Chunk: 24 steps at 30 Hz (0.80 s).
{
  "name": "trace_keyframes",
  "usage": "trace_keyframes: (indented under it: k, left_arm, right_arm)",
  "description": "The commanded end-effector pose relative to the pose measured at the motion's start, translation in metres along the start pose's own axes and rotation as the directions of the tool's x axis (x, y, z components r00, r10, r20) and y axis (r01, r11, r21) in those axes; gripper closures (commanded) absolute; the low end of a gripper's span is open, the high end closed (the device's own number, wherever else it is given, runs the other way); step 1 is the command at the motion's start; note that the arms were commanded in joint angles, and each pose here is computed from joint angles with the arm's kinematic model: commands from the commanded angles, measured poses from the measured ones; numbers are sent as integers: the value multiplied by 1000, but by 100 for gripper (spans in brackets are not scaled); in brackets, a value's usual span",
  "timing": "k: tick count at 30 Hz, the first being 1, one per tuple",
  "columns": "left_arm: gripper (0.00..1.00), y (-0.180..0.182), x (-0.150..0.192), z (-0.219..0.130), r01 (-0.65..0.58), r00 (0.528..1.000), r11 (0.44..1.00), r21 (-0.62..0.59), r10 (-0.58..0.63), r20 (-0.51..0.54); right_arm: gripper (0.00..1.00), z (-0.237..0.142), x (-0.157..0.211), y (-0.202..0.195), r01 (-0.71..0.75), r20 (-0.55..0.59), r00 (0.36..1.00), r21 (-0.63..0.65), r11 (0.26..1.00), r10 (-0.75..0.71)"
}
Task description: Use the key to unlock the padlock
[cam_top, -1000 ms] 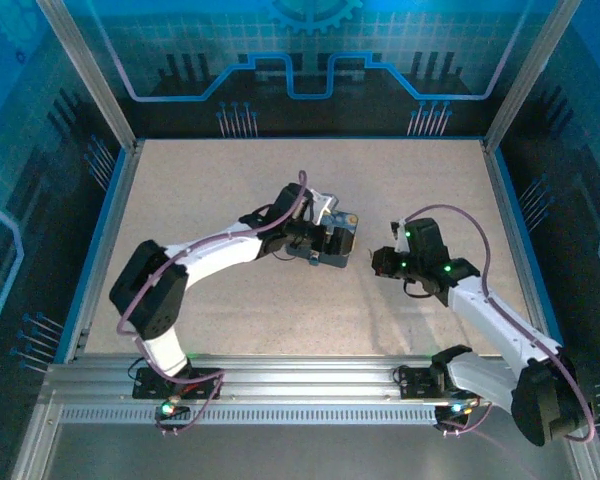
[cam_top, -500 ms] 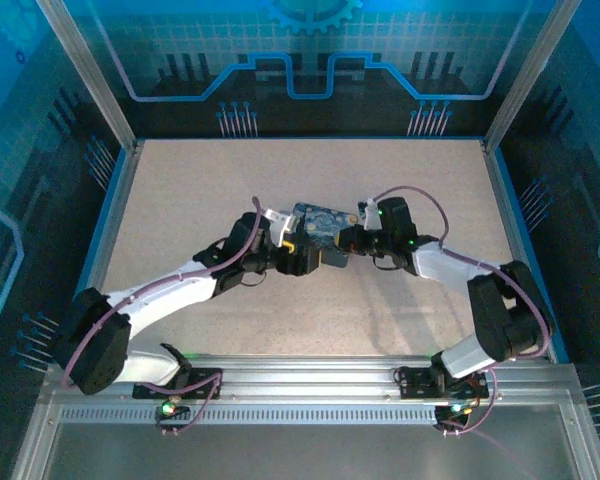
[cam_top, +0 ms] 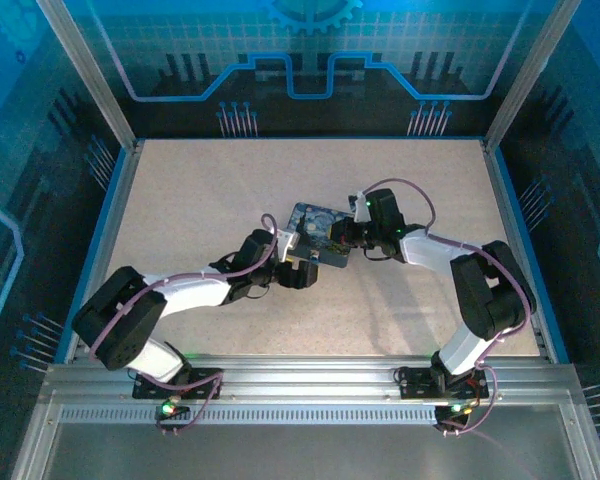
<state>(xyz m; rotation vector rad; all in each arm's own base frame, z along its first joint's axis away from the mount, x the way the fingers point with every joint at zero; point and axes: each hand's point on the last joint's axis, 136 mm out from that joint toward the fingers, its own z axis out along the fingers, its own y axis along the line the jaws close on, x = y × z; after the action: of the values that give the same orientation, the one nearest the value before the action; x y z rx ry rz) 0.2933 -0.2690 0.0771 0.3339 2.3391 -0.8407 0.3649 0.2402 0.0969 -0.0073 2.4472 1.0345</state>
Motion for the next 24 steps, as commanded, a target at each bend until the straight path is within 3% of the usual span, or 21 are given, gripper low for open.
trace_keyframes:
  k: [1,11,24]
  left_arm:
    - [9,-10,-33,1,-59,993,998,1,58,107]
    - [13,-9,-32,21,-6,980,1000,15,3,198]
    - [21,5,-7,48,65,983,996,-55,-54,178]
  right_arm:
    - [100,9,19,-14,0,-68,998,82,997,5]
    - [100,8,22,-17,12,-86,996,111,994,-2]
    - [100,10,23,-17,23,-85,996,124,992,-13]
